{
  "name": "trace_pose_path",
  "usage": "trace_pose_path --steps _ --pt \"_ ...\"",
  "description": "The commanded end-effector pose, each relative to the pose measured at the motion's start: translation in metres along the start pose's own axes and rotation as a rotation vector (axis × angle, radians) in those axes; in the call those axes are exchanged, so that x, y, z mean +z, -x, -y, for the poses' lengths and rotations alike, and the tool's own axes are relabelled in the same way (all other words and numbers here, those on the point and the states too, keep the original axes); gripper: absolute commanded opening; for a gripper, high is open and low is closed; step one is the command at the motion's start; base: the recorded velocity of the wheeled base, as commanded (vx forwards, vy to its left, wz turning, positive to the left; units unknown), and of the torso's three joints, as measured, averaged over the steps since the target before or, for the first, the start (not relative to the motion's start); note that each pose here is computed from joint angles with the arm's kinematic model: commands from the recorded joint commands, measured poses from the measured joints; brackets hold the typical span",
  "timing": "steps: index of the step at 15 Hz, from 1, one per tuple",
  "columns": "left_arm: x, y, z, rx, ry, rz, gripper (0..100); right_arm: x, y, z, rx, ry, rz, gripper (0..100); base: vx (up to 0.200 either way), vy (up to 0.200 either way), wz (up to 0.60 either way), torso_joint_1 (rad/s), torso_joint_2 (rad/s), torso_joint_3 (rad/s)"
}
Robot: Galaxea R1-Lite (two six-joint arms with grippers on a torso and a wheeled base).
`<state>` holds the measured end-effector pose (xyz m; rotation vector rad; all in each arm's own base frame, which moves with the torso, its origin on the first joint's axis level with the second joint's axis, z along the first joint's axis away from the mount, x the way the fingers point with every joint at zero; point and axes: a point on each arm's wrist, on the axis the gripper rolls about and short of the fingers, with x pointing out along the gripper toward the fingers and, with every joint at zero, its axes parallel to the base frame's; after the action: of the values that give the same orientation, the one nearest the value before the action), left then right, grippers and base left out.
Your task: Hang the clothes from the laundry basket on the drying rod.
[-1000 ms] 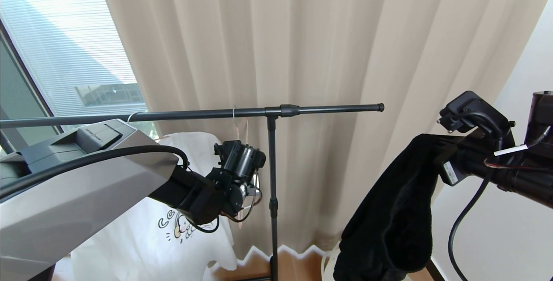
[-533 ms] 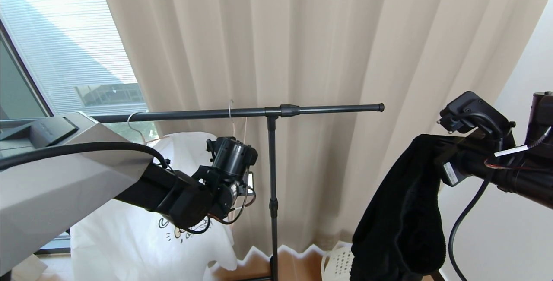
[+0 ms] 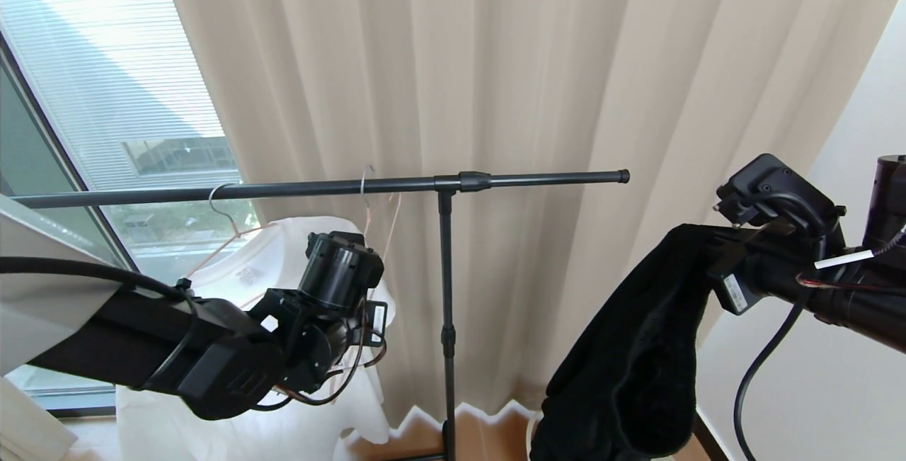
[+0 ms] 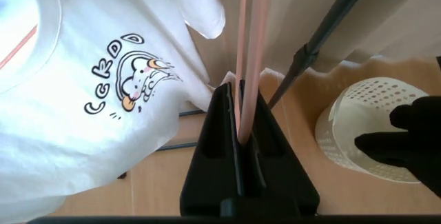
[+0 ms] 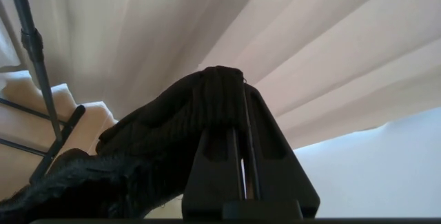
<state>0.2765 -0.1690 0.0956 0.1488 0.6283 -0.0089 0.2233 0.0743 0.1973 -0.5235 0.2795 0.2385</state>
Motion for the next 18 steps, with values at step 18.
trace_pose_path --steps 18 --pt "-0.094 0.12 -0.084 -0.194 -0.23 -0.028 0 0.022 0.026 -0.049 0.024 -0.088 0.056 0 0.0 0.0 0.0 0.0 0.0 0.0"
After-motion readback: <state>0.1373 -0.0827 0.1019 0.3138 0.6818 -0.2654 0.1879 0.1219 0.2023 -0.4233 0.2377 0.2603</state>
